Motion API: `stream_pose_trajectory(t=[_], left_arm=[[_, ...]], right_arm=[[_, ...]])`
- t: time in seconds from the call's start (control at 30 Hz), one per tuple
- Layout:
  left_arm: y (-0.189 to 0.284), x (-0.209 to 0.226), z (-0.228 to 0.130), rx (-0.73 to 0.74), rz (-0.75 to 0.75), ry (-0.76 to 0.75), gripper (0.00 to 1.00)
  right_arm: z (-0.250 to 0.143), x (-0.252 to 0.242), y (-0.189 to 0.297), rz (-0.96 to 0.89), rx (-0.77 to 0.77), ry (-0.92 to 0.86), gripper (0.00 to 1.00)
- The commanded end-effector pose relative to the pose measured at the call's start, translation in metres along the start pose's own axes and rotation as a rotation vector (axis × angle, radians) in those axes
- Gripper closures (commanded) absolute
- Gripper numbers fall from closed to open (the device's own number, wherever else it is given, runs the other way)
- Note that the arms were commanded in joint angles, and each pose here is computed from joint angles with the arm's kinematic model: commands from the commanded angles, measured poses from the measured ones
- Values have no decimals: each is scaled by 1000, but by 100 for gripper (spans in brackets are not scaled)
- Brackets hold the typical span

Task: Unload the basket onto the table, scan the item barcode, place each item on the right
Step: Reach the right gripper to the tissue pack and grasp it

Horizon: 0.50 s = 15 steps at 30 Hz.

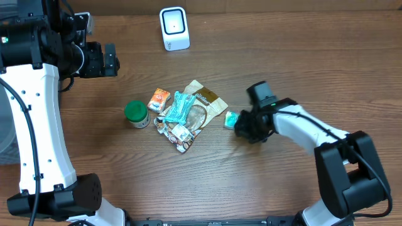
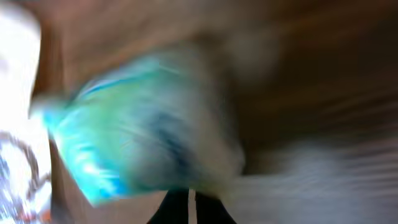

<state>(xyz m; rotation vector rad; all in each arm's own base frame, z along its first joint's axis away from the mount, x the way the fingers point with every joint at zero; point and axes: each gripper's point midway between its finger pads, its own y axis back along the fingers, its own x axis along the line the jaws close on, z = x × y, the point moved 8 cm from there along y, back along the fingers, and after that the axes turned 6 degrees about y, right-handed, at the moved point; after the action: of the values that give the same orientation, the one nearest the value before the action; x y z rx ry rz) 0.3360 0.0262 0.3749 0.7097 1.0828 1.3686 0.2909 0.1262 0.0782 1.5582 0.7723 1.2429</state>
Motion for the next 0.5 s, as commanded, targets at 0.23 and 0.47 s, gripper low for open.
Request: stream_pose_trajectory(t=[0.23, 0.47], left_arm=[[1, 0, 1, -8, 6, -23, 0], [1, 0, 1, -7, 6, -23, 1]], right_arm=[[67, 18, 28, 316, -292, 199, 90], [57, 37, 30, 254, -250, 230, 78]])
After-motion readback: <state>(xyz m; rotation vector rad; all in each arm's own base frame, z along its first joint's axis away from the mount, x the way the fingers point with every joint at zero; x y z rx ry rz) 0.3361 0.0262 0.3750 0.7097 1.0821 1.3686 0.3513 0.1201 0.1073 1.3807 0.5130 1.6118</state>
